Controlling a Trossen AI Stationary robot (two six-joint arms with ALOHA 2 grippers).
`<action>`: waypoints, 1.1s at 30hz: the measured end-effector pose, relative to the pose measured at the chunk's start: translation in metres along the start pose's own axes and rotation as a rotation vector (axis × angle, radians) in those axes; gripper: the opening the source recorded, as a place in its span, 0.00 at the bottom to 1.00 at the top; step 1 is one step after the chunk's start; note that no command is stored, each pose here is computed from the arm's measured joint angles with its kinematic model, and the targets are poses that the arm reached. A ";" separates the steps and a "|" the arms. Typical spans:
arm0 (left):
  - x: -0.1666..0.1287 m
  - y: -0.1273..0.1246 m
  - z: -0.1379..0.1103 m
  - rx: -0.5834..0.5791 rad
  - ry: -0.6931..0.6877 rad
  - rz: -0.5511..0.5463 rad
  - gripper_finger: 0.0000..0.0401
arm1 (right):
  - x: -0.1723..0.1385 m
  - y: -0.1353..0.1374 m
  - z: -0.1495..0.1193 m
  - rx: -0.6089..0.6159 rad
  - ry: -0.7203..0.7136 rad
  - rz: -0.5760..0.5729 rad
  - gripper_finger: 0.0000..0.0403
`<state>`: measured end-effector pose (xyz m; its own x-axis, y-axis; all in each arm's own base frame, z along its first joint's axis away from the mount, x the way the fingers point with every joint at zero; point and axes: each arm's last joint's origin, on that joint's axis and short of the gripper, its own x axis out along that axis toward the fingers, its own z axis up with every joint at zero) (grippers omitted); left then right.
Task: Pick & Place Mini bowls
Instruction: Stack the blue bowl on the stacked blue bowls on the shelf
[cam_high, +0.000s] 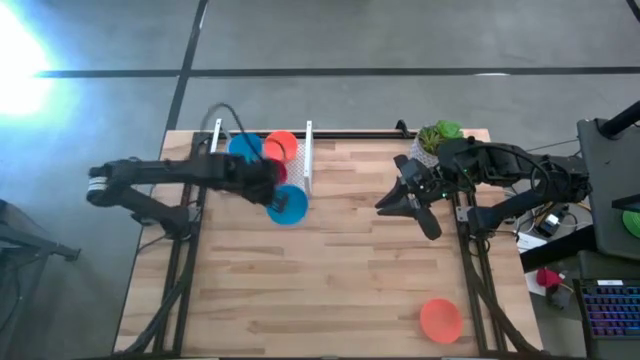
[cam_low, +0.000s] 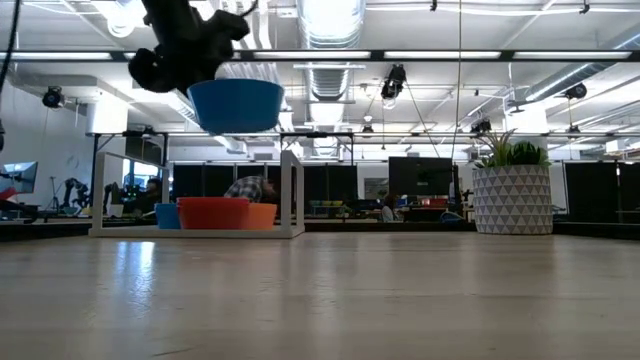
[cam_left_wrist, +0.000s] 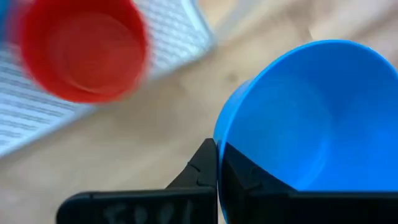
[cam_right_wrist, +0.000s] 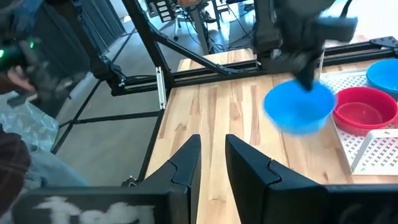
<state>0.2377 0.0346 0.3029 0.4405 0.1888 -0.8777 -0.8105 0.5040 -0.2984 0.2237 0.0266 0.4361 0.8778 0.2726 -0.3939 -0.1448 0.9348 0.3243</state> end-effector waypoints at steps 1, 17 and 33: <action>-0.007 0.007 0.003 -0.021 -0.023 0.010 0.00 | 0.000 0.000 0.000 -0.002 -0.001 0.000 0.17; -0.034 0.105 0.065 -0.247 -0.228 0.253 0.00 | 0.000 0.000 0.000 -0.054 -0.001 0.000 0.17; -0.006 0.180 0.120 -0.032 -0.095 0.404 0.00 | 0.000 0.000 0.000 -0.053 -0.003 -0.008 0.16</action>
<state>0.1360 0.2255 0.2995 0.1169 0.4441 -0.8883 -0.9365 0.3469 0.0502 0.2238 0.0263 0.4362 0.8802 0.2646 -0.3939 -0.1617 0.9476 0.2754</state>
